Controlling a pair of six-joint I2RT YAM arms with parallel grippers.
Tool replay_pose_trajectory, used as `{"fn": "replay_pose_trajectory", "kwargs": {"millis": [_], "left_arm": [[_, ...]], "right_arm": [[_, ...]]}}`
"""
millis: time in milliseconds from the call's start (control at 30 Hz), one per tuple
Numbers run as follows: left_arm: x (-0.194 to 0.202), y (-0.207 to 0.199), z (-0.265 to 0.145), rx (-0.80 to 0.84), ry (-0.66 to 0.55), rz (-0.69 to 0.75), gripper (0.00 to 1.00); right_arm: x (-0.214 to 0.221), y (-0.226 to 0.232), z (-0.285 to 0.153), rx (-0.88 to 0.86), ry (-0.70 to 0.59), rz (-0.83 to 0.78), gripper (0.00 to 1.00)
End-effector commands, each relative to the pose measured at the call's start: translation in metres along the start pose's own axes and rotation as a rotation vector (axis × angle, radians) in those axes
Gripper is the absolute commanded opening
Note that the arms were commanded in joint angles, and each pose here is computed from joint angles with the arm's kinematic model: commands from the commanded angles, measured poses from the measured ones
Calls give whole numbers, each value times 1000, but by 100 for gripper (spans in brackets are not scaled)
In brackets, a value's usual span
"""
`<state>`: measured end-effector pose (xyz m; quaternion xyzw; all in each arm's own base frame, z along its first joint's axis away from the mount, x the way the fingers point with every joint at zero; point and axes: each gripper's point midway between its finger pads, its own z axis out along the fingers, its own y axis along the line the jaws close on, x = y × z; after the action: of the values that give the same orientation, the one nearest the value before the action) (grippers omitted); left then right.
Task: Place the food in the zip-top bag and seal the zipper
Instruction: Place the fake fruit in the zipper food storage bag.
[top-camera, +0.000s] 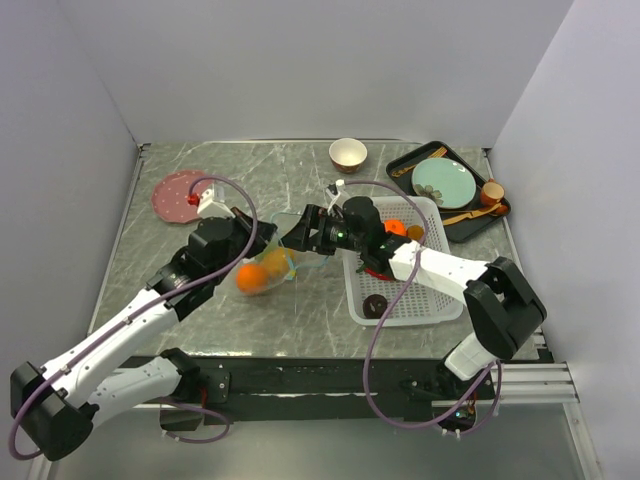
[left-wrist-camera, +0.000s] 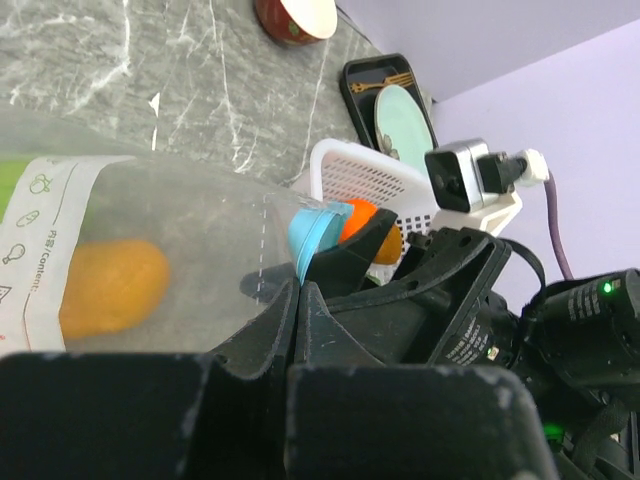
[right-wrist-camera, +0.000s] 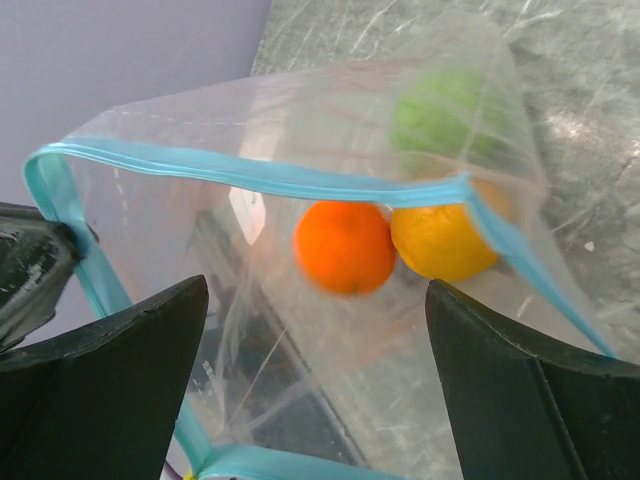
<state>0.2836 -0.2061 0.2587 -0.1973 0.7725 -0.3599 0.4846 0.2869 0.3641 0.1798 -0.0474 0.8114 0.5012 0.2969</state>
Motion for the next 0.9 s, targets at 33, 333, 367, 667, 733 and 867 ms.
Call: {"fn": "replay_pose_trajectory", "kwargs": {"millis": [33,333,367,667,733,867], "left_arm": [[-15,0,-6,-7,-64,-28,1],[-18,13,-8,-58,-94,-31,1],[-18,14,-8,-60,-91,-30,1],[-5,12,1,-36,-52,-31,1],[-4,13,3,-37,-49,-28,1],[-1,12,4,-27,-36,-24,1]], "right_arm": [[-20,12,-21,36,-93,-73,96],[-62,-2,-83,273,-318,-163,100],[-65,-11,-91,318,-337,-156,100],[-83,-103,-152,594,-438,46,100],[-85,-127,-161,647,-438,85,100],[-81,-153,-166,692,-399,149,100]]}}
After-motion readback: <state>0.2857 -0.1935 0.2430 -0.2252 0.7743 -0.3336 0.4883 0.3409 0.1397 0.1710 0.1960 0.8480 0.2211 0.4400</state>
